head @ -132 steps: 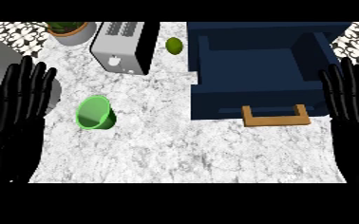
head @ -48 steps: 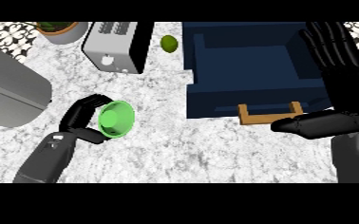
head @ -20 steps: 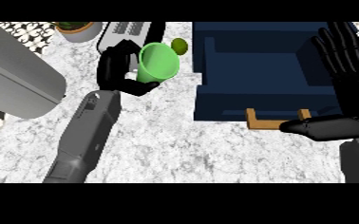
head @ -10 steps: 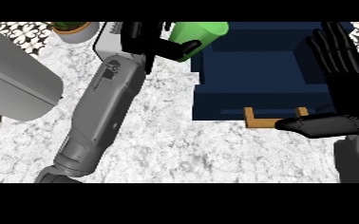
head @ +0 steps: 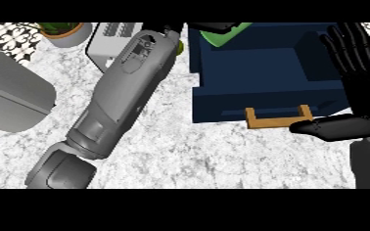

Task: Pick up the cup, place it into the drawer and close the drawer

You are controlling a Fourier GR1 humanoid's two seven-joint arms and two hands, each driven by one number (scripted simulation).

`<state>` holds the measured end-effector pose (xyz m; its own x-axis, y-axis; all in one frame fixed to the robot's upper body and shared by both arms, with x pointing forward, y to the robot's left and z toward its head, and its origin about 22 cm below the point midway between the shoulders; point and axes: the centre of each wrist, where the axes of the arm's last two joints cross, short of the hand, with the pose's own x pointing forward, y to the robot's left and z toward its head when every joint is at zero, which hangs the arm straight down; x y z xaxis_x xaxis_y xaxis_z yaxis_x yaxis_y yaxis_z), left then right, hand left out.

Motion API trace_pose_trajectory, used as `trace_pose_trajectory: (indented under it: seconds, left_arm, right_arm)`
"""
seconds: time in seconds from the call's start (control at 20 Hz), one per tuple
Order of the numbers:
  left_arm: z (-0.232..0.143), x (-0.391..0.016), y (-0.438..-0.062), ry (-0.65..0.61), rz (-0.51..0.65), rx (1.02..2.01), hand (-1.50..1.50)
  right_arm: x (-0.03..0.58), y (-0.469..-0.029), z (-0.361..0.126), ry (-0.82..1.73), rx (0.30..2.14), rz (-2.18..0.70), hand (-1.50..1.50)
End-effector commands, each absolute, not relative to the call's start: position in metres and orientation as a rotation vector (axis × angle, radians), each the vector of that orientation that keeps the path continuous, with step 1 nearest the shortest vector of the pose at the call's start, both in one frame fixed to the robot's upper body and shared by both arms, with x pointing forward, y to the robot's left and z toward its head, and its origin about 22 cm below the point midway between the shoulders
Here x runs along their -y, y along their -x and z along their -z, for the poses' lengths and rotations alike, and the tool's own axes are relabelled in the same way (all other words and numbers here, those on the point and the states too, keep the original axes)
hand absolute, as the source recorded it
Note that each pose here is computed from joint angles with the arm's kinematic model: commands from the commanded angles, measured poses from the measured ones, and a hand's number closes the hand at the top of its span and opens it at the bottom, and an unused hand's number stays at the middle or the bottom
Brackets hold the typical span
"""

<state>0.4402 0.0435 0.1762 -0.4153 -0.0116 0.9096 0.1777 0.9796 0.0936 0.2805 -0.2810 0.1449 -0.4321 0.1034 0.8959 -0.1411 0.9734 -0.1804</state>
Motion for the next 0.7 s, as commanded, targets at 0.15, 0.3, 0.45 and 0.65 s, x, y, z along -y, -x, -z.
trace_pose_trajectory:
  seconds: [0.15, 0.3, 0.45, 0.65]
  left_arm:
    - [-0.158, -0.032, -0.446, -0.044, 0.293, 1.86, 1.5]
    - [-0.148, -0.035, -0.447, 0.0, 0.389, 1.747, 1.5]
    - [-0.136, -0.036, -0.445, -0.021, 0.467, 1.711, 1.5]
    - [-0.123, -0.039, -0.443, -0.049, 0.492, 1.691, 1.5]
  right_arm:
    - [0.261, -0.288, -0.151, -0.071, 2.033, -0.306, -1.5]
    - [0.272, -0.284, -0.148, -0.08, 2.026, -0.308, -1.5]
    - [0.25, -0.295, -0.166, -0.128, 2.062, -0.341, -1.5]
    - [0.249, -0.295, -0.161, -0.139, 2.049, -0.376, -1.5]
